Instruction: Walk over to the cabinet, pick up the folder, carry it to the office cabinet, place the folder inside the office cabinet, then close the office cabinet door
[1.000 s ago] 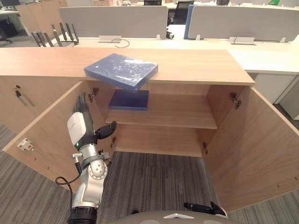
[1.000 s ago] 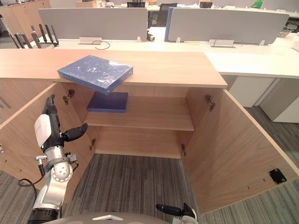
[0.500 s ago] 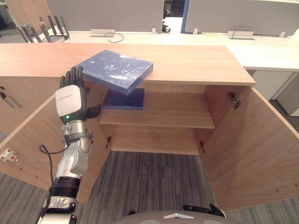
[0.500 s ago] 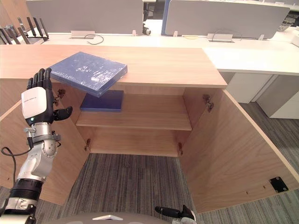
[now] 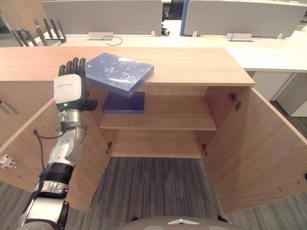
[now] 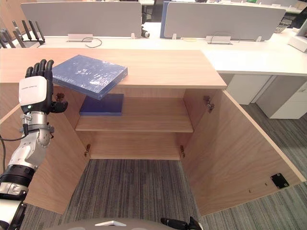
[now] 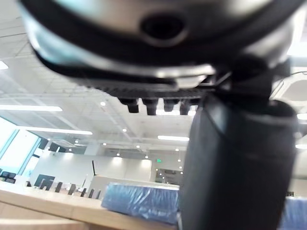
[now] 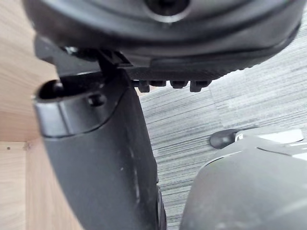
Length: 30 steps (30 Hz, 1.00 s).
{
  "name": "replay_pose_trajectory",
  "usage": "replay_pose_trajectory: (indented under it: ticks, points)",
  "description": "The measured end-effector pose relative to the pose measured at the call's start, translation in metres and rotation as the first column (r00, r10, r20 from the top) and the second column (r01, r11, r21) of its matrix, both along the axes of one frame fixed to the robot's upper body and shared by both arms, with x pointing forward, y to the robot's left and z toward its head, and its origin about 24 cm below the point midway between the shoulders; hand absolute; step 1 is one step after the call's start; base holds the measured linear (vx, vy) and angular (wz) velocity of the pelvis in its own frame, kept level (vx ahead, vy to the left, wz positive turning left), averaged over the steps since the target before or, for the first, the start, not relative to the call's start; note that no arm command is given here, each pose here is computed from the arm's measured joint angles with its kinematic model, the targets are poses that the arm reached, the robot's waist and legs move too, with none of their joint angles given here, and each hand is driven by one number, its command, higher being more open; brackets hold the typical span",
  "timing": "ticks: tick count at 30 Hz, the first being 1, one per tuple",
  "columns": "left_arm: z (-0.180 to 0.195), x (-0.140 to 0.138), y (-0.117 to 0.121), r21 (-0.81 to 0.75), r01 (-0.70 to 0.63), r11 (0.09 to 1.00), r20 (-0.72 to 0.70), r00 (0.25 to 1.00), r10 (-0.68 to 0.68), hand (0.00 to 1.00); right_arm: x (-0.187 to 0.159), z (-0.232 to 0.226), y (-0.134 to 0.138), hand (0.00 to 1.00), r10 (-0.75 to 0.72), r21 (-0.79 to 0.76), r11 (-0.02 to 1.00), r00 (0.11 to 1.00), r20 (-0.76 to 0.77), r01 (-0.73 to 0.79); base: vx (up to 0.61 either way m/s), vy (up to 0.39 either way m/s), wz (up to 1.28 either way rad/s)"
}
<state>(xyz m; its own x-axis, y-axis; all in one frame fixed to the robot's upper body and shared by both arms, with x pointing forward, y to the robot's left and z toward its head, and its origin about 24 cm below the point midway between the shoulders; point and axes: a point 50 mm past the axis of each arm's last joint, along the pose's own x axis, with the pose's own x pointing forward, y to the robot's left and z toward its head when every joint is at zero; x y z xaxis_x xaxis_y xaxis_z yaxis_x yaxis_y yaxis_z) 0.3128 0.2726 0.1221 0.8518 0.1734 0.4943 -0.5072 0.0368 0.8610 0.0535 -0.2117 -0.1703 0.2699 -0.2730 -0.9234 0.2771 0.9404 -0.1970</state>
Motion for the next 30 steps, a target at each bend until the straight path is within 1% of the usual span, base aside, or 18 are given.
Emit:
replay_pose_trajectory:
  ticks: [5, 8, 12, 16, 21, 22, 25, 30]
  points:
    - [0.009, 0.007, -0.002, 0.025, 0.018, 1.0, 0.014, 1.0, -0.018, 1.0, 0.0, 0.0, -0.001, 1.0, -0.004, 0.003, 1.0, 1.0, -0.003, 0.004, 0.03, -0.036, -0.02]
    - [0.011, 0.015, -0.005, 0.055, 0.041, 0.998, -0.009, 0.999, -0.041, 1.0, 0.0, 0.0, -0.001, 1.0, -0.004, 0.003, 1.0, 1.0, -0.004, 0.004, 0.0, -0.039, -0.02]
    - [0.015, 0.022, -0.018, 0.086, 0.103, 0.991, -0.025, 0.995, -0.101, 1.0, 0.0, 0.0, -0.002, 1.0, -0.003, 0.0, 1.0, 1.0, -0.003, 0.003, -0.02, -0.024, -0.02]
    - [0.014, 0.025, -0.022, 0.095, 0.13, 0.987, -0.039, 0.991, -0.126, 1.0, 0.0, 0.0, -0.002, 1.0, -0.003, 0.0, 1.0, 1.0, -0.003, 0.003, -0.06, -0.024, -0.01]
    - [0.012, 0.031, -0.028, 0.145, 0.171, 0.975, -0.095, 0.983, -0.158, 1.0, -0.001, 0.0, -0.002, 1.0, 0.0, 0.002, 1.0, 1.0, -0.008, 0.0, -0.03, -0.012, 0.0]
    - [0.011, 0.033, -0.034, 0.158, 0.2, 0.967, -0.114, 0.976, -0.183, 0.0, -0.001, 0.0, -0.002, 1.0, 0.0, 0.003, 1.0, 1.0, -0.009, 0.0, 0.0, 0.0, 0.0]
    - [0.008, 0.037, -0.041, 0.182, 0.248, 0.952, -0.162, 0.962, -0.22, 0.0, -0.001, 0.0, -0.002, 1.0, 0.001, 0.002, 1.0, 1.0, -0.009, -0.001, 0.0, 0.0, 0.0]
    - [-0.002, 0.036, -0.045, 0.212, 0.282, 0.936, -0.217, 0.947, -0.236, 0.0, 0.002, 0.0, -0.001, 1.0, 0.003, 0.004, 1.0, 1.0, -0.006, -0.003, 0.0, 0.0, -0.02]
